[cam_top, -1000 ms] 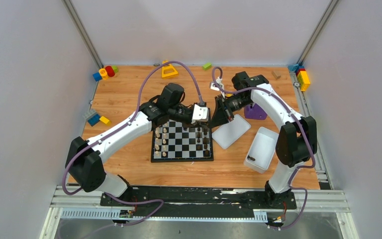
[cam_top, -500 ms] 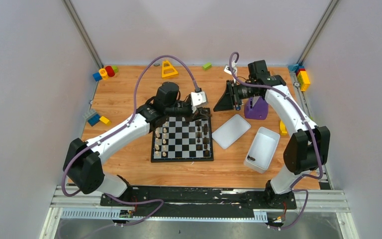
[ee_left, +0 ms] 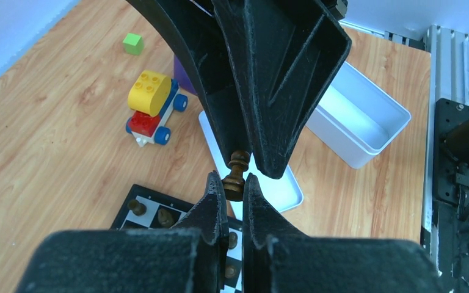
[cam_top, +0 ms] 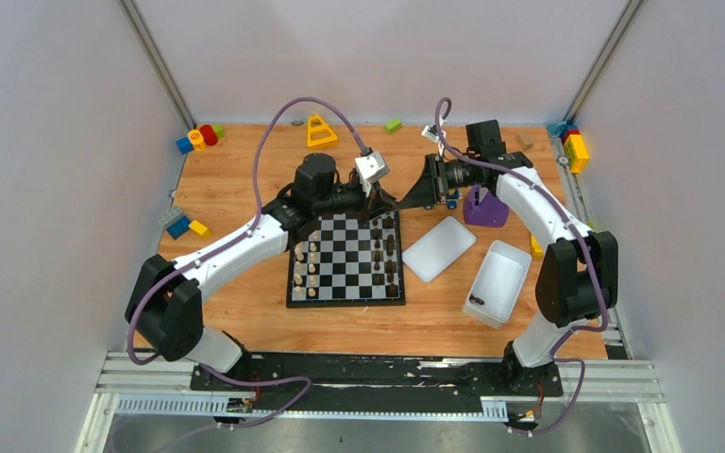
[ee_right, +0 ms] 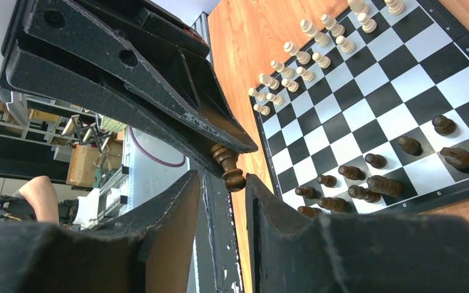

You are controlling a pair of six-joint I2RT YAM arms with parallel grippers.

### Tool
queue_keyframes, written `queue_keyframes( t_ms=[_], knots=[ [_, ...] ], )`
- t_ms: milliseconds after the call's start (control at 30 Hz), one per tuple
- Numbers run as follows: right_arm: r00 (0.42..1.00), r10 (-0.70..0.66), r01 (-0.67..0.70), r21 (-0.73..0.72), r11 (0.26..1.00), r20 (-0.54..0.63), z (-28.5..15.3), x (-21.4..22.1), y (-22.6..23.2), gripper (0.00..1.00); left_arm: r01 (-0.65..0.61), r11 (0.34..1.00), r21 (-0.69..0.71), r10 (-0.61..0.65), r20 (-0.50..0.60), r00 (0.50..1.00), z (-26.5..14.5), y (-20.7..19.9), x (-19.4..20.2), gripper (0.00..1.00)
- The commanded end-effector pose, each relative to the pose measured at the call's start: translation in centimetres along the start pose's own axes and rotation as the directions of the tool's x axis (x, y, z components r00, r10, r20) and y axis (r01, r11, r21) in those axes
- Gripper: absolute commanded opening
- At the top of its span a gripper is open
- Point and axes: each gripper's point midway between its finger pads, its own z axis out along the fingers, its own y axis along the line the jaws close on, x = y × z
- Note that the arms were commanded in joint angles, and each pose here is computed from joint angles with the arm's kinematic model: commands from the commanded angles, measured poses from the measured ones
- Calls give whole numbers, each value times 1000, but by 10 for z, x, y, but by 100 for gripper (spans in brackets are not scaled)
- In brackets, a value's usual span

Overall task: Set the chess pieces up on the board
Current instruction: Place the chess piece on the chessboard.

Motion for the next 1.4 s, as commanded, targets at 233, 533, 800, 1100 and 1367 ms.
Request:
queue_keyframes(
  t_ms=[233,533,800,1100,1367],
  knots=[
    [1000,-25,26,-78,997,18,1,-9,12,23,-2,1000,1,2,58,998,2,1,-10,0],
    [998,-50,52,-67,996,23,0,-11,11,0,-60,997,41,58,34,998,-1,-7,3,9],
    [991,-133,133,39,990,-2,-6,3,-1,0,-176,983,45,176,2,984,-15,-10,3,78],
    [966,-204,240,253,937,-162,-22,35,-10,0,-311,948,-69,291,-210,933,-77,19,20,100],
    [829,-296,468,298,832,-475,5,89,-4,0,-178,901,-395,37,-338,940,-164,73,44,100]
  ],
)
